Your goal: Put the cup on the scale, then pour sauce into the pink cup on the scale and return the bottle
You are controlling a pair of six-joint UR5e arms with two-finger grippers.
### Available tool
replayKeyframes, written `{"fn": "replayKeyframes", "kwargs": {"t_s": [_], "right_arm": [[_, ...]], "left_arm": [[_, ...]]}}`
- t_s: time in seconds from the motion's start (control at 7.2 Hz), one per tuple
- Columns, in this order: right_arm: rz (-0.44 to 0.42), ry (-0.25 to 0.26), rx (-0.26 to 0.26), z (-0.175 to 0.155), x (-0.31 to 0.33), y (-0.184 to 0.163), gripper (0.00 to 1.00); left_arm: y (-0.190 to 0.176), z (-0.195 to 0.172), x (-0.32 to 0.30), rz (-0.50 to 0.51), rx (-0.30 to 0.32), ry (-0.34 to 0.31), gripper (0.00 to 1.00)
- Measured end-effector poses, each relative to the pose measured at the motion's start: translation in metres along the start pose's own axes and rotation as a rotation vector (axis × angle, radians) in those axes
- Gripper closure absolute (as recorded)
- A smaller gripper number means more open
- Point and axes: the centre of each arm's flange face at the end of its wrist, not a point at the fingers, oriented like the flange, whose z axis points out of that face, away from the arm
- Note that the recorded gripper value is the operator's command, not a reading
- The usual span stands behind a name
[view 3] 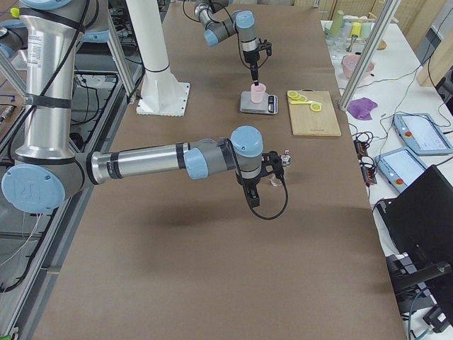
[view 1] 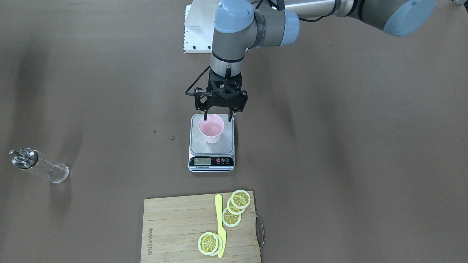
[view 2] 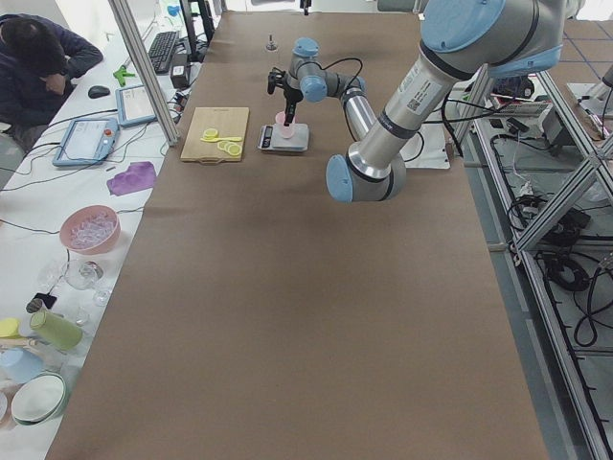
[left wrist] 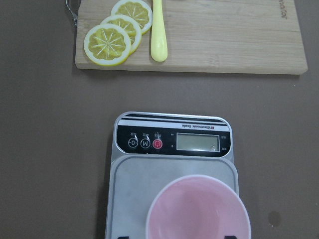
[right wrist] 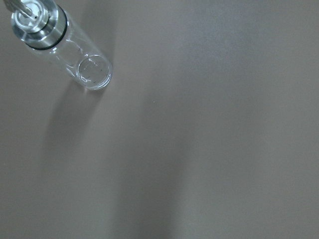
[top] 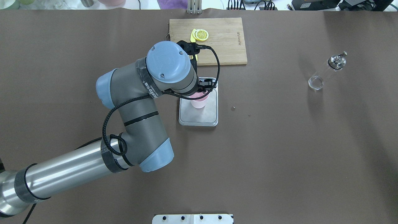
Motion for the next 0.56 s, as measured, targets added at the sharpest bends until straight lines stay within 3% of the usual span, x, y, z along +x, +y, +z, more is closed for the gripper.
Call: {"fn": "replayKeyframes", "kwargs": {"t_s": [0.28,0.56], "right_arm": [[-0.001,0.0,0.001,-0.001,-0.001,-0.001,0.0],[0.007,0.0,0.004,-0.001,-0.003,-0.003,0.0]], "left_arm": [[-0.025,-0.042,-0.02,0.004,-0.012,-0.042,0.03],[-0.048,-0.103,-0.08,0.126,-0.042,-0.142,0.03]]}}
